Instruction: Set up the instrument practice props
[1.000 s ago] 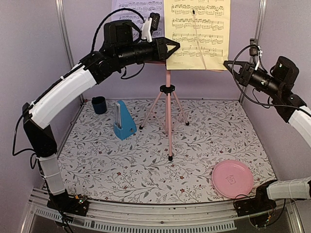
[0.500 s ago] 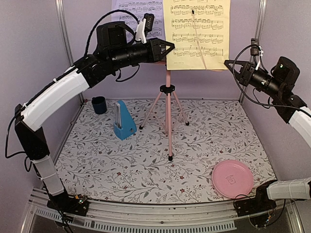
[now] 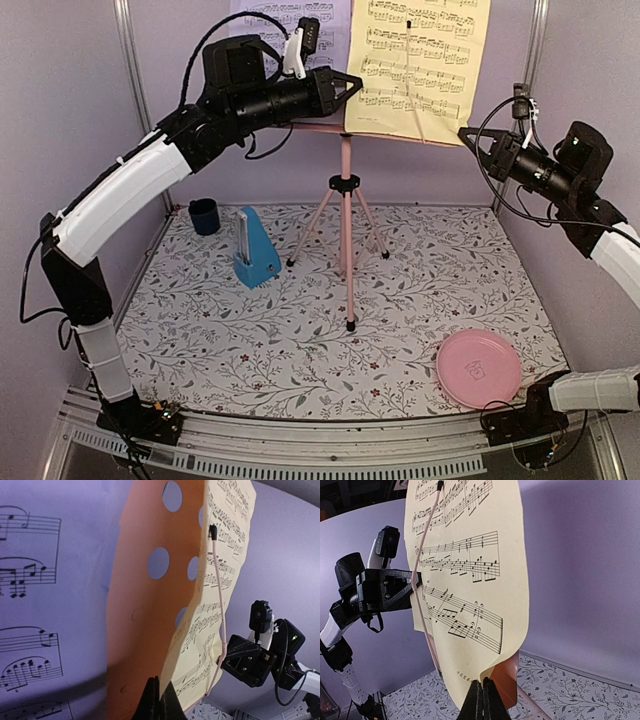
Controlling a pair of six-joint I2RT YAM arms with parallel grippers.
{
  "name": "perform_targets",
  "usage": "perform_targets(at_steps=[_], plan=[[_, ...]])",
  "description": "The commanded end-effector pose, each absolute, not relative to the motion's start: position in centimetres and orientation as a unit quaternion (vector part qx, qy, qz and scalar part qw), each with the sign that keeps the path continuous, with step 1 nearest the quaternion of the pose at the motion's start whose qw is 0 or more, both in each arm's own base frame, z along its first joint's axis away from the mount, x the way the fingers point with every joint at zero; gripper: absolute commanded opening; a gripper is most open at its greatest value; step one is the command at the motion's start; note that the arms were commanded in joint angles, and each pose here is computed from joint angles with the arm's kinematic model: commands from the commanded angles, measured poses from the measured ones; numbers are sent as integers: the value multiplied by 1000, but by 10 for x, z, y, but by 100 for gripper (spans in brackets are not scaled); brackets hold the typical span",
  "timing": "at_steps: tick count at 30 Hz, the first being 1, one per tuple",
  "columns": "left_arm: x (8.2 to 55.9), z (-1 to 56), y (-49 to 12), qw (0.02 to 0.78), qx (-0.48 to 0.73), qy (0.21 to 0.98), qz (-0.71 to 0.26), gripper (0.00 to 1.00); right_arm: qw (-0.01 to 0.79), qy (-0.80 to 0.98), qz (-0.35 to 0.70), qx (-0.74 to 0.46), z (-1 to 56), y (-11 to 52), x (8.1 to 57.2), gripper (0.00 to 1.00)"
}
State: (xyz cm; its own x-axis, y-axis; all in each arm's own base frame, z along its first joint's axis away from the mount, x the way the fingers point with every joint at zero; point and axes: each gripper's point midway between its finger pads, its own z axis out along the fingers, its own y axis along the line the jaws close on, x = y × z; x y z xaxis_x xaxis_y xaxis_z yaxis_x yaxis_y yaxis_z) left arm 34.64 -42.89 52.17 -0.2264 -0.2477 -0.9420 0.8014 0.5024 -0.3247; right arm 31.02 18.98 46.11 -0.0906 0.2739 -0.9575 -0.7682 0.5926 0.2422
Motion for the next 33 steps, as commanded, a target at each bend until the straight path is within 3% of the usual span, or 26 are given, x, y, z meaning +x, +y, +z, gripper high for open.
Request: perform_targets(at_steps=[1,22,27,33], plan=[[357,534,-423,602,205,633,-441,0,655,606,408,-193,468,189,309,0],[377,530,-410,616,189,642,-416,0,663,600,410,-178,470,195,318,0],[374,531,-409,615,197,640,-418,22,668,597,408,-176,473,194,317,10],[362,540,-403,621,199,633,-417,35,685,589,396,-166,486,185,310,30]])
